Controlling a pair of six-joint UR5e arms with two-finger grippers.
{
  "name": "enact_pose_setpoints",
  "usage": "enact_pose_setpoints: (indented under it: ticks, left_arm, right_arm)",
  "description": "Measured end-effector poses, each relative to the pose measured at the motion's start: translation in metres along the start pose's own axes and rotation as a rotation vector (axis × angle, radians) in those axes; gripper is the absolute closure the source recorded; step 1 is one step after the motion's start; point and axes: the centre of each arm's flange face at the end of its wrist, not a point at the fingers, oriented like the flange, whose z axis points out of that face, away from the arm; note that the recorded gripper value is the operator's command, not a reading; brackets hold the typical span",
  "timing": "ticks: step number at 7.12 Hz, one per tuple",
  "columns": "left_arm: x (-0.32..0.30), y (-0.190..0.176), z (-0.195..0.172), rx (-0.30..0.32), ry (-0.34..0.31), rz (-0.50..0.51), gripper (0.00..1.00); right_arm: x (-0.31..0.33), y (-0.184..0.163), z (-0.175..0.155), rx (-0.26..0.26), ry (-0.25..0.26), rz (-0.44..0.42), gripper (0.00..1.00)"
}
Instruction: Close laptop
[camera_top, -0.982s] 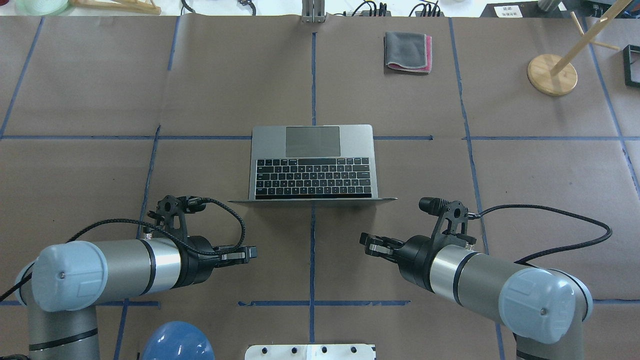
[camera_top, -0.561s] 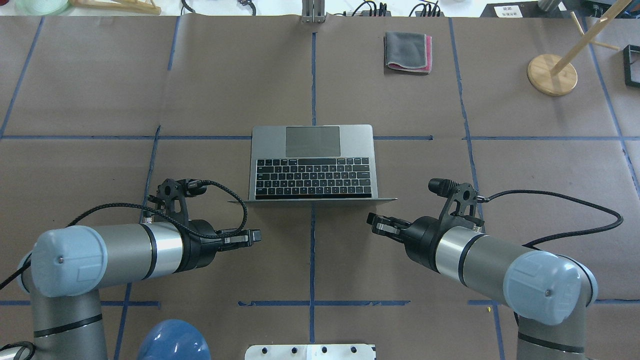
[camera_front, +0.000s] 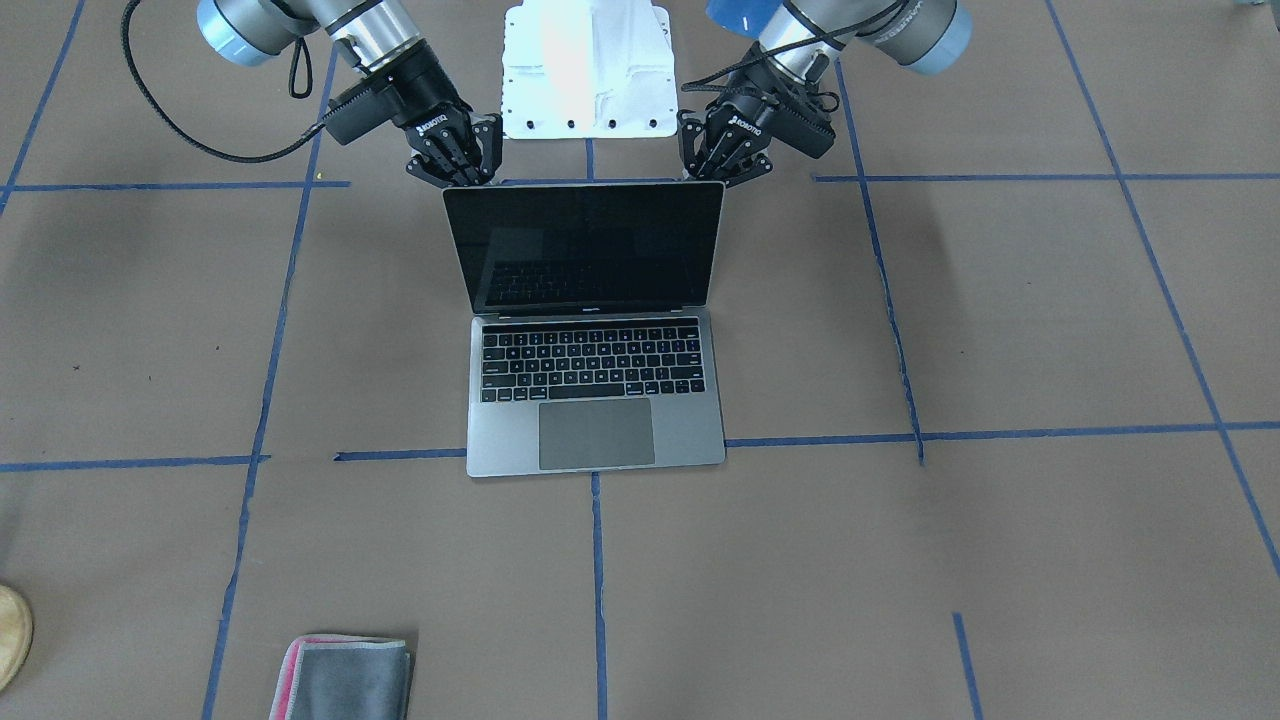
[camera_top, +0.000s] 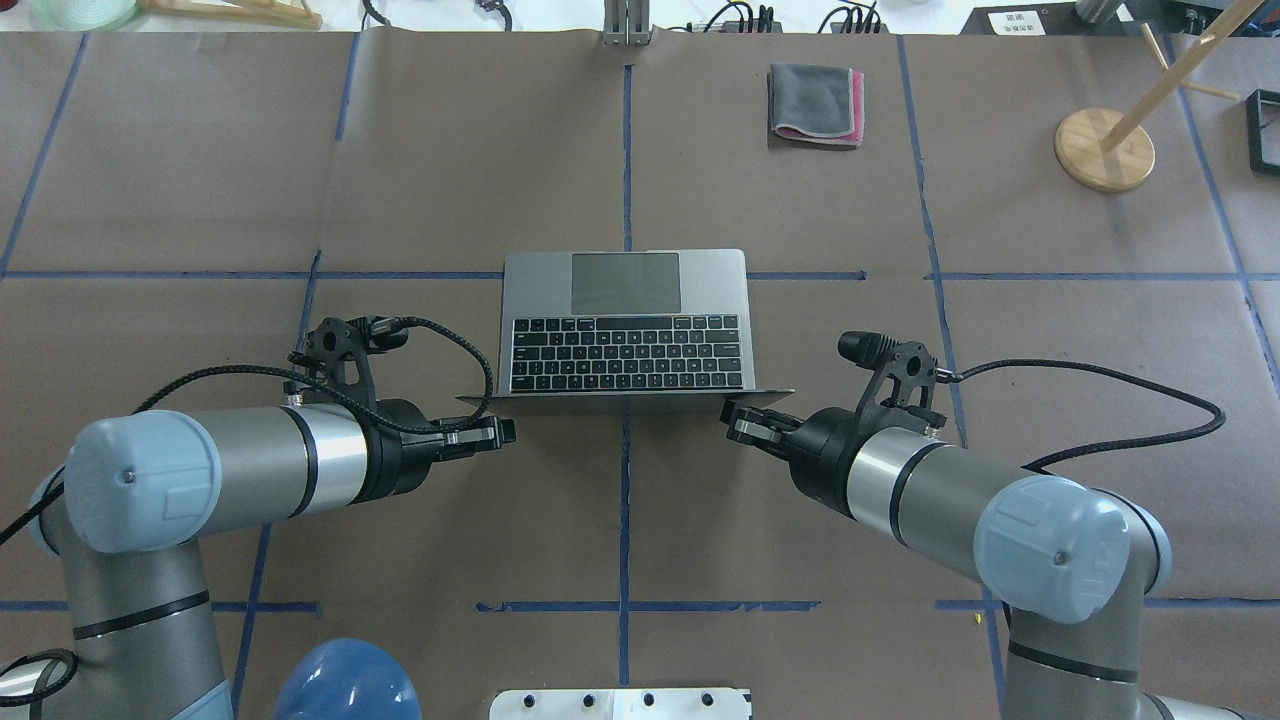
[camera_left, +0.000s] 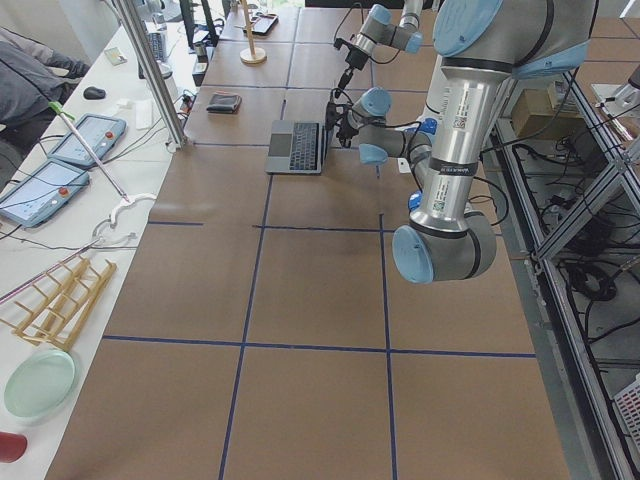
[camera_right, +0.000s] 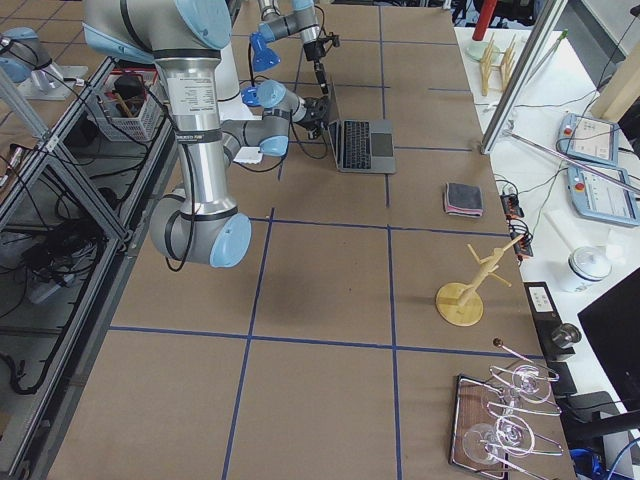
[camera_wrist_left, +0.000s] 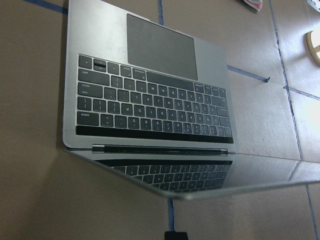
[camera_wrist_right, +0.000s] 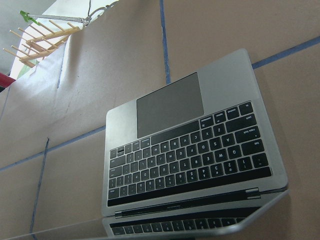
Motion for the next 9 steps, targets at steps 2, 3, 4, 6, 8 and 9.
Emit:
enact_pose_setpoints:
  ticks: [2, 3, 4, 6, 8, 9]
  left_arm:
    - [-0.002, -0.009, -0.001, 0.015, -0.005, -0.002, 0.98]
    - [-0.002, -0.012, -0.002, 0.021, -0.006, -0.004, 0.98]
    - [-0.003, -0.015, -0.002, 0.026, -0.008, -0.005, 0.98]
    - [-0.002, -0.023, -0.002, 0.039, -0.024, -0.008, 0.99]
    - [0.008, -0.034, 0.001, 0.052, -0.051, -0.012, 0.99]
    - [0.01, -0.039, 0.006, 0.058, -0.063, -0.014, 0.99]
  right_arm:
    - [0.0, -0.005, 0.001, 0.009, 0.003, 0.001, 0.98]
    - [0.001, -0.009, 0.001, 0.017, 0.007, 0.002, 0.98]
    - [0.004, -0.014, 0.003, 0.025, 0.013, 0.002, 0.98]
    - [0.0, -0.023, 0.008, 0.042, 0.026, 0.004, 0.98]
    - [-0.019, -0.031, 0.015, 0.058, 0.052, 0.003, 0.98]
    - [-0.021, -0.036, 0.018, 0.066, 0.063, 0.003, 0.98]
